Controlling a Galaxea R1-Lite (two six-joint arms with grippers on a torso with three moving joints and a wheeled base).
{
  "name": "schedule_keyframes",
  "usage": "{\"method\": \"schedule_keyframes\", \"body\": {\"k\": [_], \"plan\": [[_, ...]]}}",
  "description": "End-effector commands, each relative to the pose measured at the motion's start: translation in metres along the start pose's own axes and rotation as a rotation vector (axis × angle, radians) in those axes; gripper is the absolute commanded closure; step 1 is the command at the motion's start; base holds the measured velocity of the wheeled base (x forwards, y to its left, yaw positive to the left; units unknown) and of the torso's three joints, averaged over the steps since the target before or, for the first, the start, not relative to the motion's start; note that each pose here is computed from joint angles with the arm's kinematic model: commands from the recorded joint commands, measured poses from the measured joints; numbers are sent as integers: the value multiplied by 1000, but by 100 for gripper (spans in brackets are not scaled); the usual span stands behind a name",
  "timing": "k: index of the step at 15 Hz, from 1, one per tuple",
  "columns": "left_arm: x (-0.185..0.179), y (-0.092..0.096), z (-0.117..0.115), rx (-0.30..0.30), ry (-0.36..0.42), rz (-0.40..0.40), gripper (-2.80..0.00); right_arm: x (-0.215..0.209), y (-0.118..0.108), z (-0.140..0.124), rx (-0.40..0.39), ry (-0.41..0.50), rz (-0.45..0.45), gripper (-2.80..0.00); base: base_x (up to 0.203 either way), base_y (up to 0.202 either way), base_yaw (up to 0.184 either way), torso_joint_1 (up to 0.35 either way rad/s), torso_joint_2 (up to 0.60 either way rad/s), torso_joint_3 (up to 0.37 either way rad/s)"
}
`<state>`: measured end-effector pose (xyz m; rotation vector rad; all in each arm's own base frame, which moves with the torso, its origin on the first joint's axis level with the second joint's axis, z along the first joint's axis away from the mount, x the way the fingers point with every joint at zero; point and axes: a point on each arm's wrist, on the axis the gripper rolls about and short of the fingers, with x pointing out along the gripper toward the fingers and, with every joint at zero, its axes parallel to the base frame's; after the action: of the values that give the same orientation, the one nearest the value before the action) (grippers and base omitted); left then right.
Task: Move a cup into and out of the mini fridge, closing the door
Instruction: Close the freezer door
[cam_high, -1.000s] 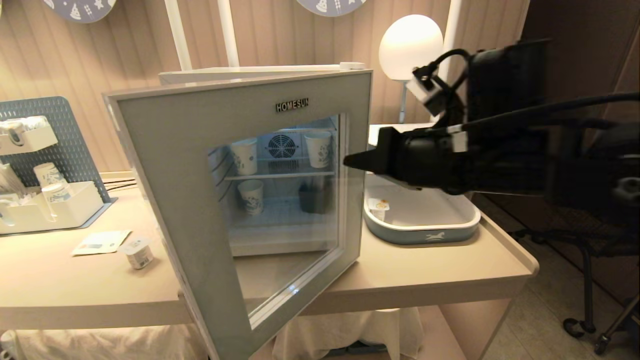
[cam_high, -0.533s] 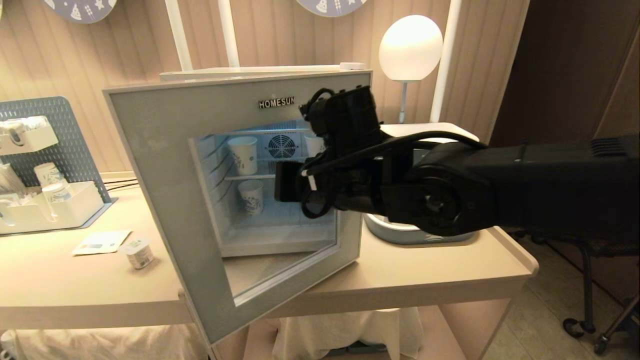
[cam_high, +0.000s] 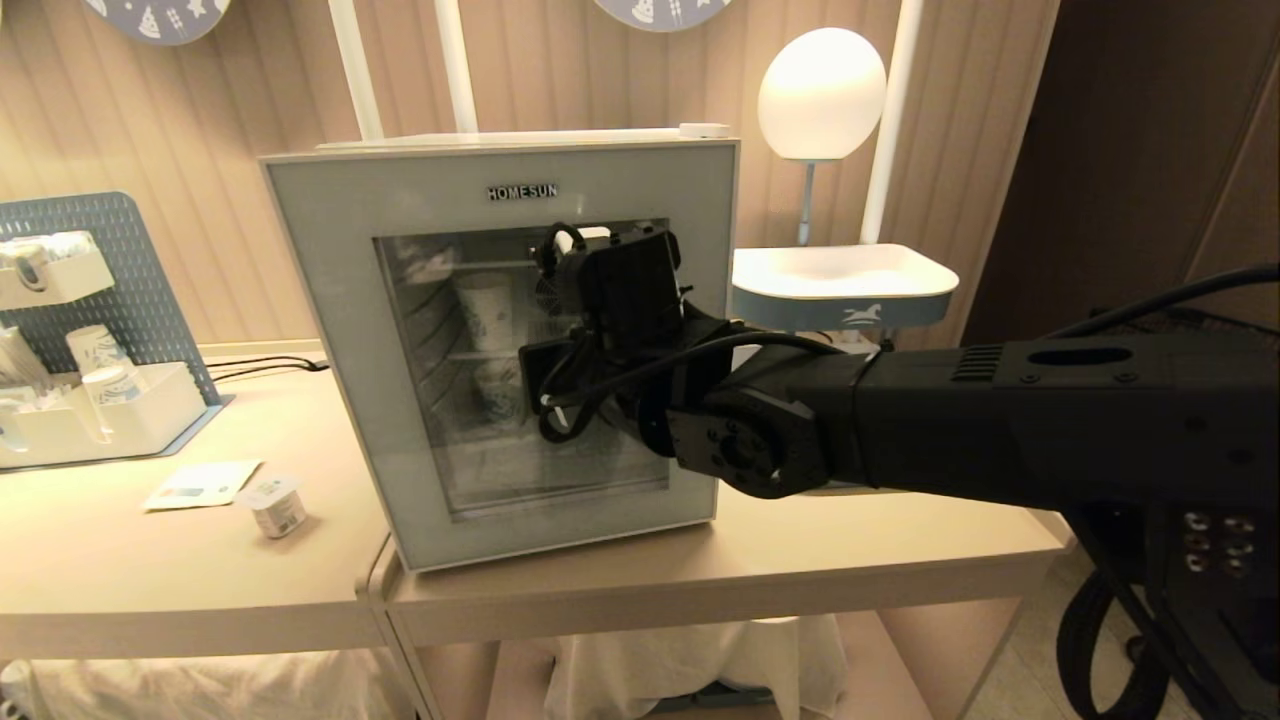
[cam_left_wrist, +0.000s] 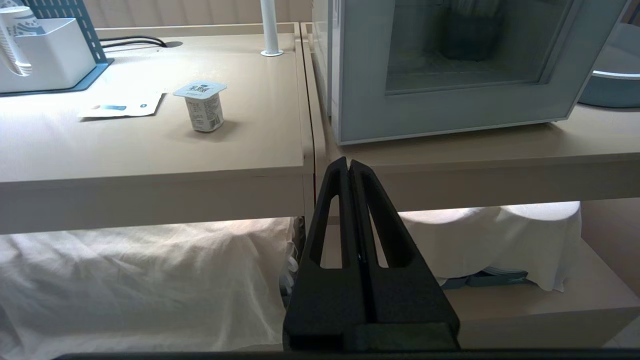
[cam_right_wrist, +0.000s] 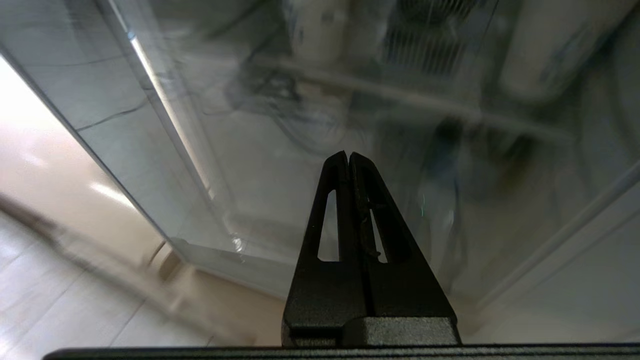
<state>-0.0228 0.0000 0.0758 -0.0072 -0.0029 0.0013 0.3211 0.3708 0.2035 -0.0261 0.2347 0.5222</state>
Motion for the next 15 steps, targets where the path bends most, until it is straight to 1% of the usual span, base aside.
{"method": "schedule_keyframes", "body": {"k": [1,3,6,9,11,13,14,15], "plan": [[0,0,0,-2,0,0,0,7,-8,0,-39,-35,-29,0,0,0,0,0,0,0],[0,0,0,-4,-2,0,0,12,-24,8,-66,-91,-80,0,0,0,0,0,0,0],[0,0,0,-4,-1,0,0,24,-47,3,-81,-95,-148,0,0,0,0,0,0,0],[0,0,0,-5,-2,0,0,36,-68,-3,-85,-108,-195,0,0,0,0,0,0,0],[0,0,0,-5,-2,0,0,39,-77,-5,-79,-102,-221,0,0,0,0,0,0,0],[0,0,0,-5,-2,0,0,27,-81,12,-64,-135,-288,0,0,0,0,0,0,0],[0,0,0,-5,-2,0,0,15,-87,28,-53,-165,-345,0,0,0,0,0,0,0],[0,0,0,-5,-2,0,0,1,-96,45,-43,-195,-427,0,0,0,0,0,0,0]]}}
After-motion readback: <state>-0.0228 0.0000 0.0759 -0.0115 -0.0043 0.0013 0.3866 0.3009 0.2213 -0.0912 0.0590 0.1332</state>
